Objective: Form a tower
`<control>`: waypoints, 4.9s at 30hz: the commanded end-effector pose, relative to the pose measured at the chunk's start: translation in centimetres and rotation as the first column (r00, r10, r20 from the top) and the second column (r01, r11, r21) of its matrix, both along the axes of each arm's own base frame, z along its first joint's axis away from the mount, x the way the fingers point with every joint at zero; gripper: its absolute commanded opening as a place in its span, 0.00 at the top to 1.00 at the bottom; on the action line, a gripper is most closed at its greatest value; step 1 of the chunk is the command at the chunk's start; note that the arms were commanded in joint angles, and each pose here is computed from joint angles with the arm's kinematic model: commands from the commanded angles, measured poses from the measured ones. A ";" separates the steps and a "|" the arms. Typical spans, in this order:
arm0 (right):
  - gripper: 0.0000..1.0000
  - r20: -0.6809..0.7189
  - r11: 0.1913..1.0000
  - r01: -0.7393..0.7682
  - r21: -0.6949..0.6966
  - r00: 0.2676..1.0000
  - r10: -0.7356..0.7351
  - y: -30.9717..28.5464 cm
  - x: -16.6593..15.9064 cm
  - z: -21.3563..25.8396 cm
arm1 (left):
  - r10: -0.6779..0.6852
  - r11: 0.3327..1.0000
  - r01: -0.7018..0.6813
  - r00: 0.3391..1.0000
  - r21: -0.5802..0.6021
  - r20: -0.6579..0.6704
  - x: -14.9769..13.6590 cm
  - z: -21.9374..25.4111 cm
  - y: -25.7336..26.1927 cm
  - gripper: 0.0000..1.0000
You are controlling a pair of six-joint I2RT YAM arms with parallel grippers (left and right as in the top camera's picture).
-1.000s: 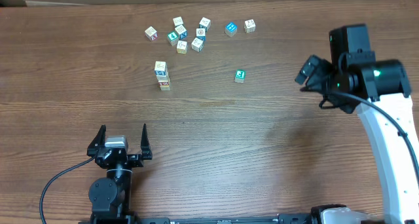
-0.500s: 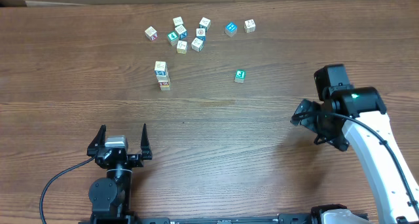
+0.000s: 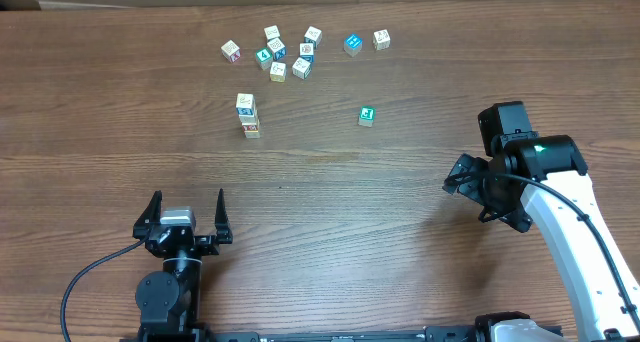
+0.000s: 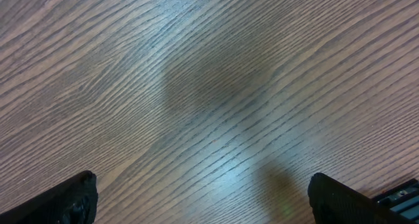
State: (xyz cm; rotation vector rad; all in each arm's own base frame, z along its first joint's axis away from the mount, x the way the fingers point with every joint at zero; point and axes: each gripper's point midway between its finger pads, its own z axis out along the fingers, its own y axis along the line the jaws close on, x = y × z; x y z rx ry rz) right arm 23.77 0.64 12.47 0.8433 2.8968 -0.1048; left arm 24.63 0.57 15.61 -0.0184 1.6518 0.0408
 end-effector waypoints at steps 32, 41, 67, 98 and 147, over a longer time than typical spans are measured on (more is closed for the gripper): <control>0.00 0.053 1.000 -0.002 -0.001 0.999 0.002 -0.1 0.0 1.1 | 0.007 1.000 -0.007 1.000 0.027 0.007 0.0 0.1 0.2 0.00; 0.00 -0.041 1.000 -0.003 -0.011 0.999 0.003 -0.3 -2.3 -1.5 | 0.007 1.000 -0.007 1.000 0.027 0.007 0.0 0.1 0.2 0.00; 0.00 -0.065 1.000 -0.003 -0.014 0.998 0.002 -0.6 -5.2 -3.6 | 0.007 1.000 -0.007 1.000 0.027 0.007 0.0 0.1 0.2 0.01; 0.00 0.799 0.996 -0.042 0.082 0.600 -0.040 0.6 5.0 4.5 | 0.007 1.000 -0.007 1.000 0.027 0.007 0.0 0.1 0.2 0.01; 0.00 0.991 0.990 -0.095 0.106 0.089 -0.098 0.1 0.8 6.3 | 0.007 1.000 -0.007 1.000 0.027 0.007 0.0 0.1 0.2 0.00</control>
